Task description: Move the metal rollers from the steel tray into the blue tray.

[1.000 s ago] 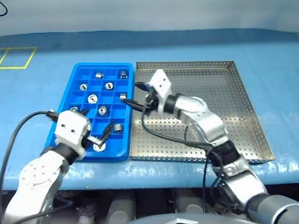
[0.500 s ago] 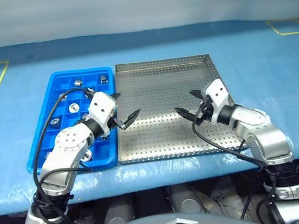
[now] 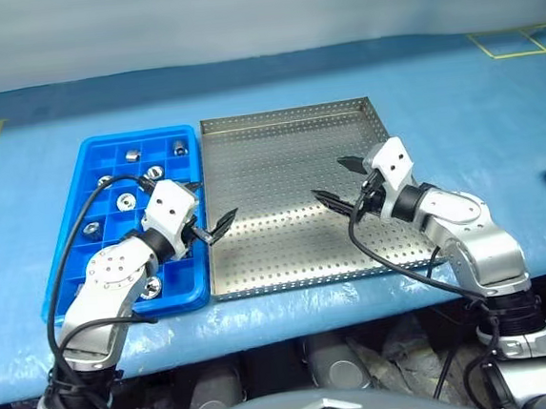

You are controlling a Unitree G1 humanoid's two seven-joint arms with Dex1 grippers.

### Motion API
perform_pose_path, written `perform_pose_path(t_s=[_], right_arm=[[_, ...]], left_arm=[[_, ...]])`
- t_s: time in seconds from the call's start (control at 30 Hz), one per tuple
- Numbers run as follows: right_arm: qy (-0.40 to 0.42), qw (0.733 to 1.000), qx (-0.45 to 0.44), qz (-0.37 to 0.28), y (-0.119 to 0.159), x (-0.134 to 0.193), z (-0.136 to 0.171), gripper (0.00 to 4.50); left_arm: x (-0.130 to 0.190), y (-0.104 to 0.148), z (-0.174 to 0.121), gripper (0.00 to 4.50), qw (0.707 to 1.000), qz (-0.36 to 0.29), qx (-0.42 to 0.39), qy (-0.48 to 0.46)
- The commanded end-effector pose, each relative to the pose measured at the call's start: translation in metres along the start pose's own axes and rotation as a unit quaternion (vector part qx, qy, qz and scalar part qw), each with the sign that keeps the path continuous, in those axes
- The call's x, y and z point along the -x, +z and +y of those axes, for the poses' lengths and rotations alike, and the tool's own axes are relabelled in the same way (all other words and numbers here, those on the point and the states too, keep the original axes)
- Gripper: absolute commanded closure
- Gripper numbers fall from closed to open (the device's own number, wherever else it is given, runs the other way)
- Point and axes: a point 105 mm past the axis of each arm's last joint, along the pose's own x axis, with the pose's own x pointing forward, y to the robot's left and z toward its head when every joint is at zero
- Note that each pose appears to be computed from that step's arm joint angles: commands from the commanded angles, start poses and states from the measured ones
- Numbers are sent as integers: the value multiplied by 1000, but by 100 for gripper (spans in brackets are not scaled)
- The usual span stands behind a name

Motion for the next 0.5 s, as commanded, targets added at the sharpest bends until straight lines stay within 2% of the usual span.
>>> perform_pose_path(t_s=[0.03,0.5], right_arm=[[10,1000,12,-24,11,-4,3,3],[6,1000,15,-22,7,-5,3,3]], left_arm=[[6,19,5,0,999,-35,-24,23],[7,32,4,0,998,-59,-19,25]])
